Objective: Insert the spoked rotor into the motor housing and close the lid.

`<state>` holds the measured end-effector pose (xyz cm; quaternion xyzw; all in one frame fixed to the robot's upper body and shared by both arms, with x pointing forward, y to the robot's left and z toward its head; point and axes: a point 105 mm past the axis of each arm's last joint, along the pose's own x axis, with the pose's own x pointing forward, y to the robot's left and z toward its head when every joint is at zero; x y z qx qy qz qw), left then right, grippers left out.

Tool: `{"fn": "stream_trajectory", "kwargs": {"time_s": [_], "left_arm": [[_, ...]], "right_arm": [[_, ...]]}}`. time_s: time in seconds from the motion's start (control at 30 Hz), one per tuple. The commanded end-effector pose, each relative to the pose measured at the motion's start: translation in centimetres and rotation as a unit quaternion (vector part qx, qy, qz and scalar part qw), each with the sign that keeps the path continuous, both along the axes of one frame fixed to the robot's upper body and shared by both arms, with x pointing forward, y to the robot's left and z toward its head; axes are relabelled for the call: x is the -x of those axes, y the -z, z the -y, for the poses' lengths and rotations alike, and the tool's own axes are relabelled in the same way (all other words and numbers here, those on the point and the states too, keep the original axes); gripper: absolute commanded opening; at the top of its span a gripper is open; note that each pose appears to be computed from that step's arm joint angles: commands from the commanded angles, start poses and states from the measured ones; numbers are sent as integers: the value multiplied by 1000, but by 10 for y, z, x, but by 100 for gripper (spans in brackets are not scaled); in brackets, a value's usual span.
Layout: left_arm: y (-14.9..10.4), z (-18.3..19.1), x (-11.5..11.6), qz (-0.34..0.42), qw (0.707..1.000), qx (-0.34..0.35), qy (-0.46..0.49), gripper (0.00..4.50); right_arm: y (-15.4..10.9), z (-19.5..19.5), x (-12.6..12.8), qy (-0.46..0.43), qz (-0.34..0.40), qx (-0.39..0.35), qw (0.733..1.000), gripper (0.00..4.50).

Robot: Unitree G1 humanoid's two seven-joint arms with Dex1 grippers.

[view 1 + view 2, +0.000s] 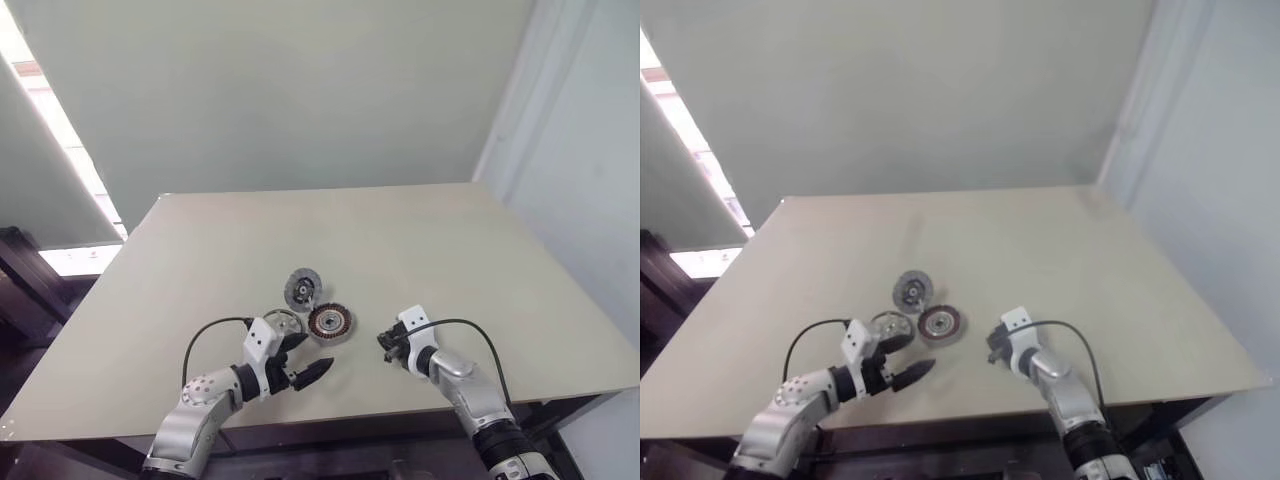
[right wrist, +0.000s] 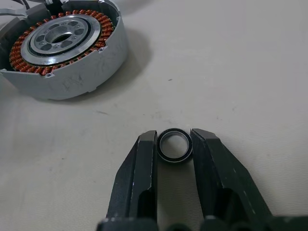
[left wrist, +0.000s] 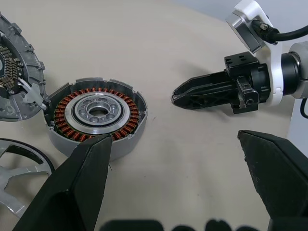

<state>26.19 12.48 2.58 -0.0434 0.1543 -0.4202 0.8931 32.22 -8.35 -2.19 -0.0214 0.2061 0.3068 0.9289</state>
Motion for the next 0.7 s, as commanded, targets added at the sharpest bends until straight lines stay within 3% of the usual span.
{"fn": "stream_trajectory", "kwargs": {"time_s": [0.03,0.33,0.7], "left_arm": [[-10,-2,-4,24,1000,0,-4,450],[-10,-23,-8,26,999,-9,-43,450],[-10,-33,-8,33,997,-12,-66,450]], "right_arm": [[-25,-6,-10,-5,41,-18,999,72],[-82,-50,-22,-56,107,-49,991,72],[-84,-101,-25,-111,90,-36,989,72]]}}
